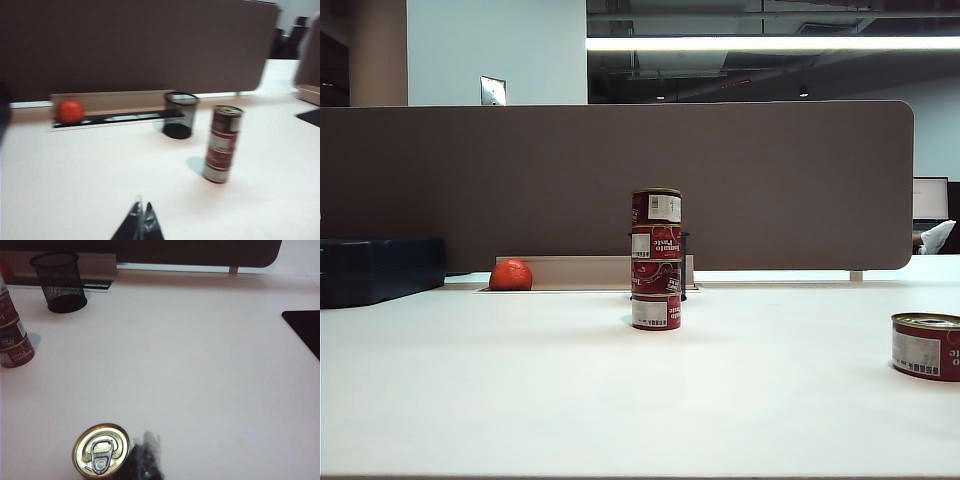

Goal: Take a can of tomato sauce from the stacked ones and place it on the table.

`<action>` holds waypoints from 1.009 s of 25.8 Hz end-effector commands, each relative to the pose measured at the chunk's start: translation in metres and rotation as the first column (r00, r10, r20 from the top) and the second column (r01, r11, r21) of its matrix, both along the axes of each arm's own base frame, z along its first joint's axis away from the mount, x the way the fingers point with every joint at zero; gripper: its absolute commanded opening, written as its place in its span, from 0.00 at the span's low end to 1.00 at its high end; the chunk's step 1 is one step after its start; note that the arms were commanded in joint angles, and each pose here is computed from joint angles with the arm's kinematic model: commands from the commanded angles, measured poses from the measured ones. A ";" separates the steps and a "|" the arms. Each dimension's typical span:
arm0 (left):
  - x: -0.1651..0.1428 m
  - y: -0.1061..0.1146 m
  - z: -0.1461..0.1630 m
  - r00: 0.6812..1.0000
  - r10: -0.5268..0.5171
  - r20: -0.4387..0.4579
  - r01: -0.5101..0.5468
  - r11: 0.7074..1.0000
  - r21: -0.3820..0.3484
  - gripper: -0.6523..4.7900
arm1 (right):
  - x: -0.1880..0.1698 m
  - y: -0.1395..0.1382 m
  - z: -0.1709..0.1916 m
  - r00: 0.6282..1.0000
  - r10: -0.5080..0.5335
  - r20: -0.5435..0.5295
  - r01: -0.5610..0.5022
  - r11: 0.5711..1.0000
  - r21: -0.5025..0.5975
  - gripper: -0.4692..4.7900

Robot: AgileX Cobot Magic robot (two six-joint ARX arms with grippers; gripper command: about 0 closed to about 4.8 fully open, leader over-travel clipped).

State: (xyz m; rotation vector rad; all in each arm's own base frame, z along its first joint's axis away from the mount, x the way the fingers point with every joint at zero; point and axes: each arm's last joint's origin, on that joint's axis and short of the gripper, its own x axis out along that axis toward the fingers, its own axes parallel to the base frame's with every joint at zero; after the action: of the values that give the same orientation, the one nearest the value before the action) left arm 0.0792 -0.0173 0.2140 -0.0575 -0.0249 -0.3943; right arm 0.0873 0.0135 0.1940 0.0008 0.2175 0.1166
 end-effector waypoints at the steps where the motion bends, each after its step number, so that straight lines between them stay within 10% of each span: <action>1: 0.001 0.002 0.002 0.996 0.084 0.017 -0.084 0.996 -0.001 0.11 | -0.002 0.000 -0.003 0.998 0.002 0.068 -0.003 1.000 0.013 0.08; 6: 0.002 0.003 -0.001 0.993 0.103 0.064 -0.109 0.990 0.094 0.11 | 0.001 0.000 -0.017 0.996 0.004 0.087 -0.005 1.000 0.012 0.08; 26: 0.016 0.002 -0.037 0.984 0.140 0.113 -0.148 0.987 0.069 0.11 | 0.009 0.002 -0.037 0.991 0.006 0.133 -0.005 1.000 -0.010 0.08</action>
State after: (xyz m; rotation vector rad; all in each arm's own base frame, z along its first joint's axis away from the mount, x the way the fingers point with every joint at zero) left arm 0.0957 -0.0153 0.1751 0.0478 -0.1083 -0.2529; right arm 0.0958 0.0149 0.1546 -0.0156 0.1058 0.1203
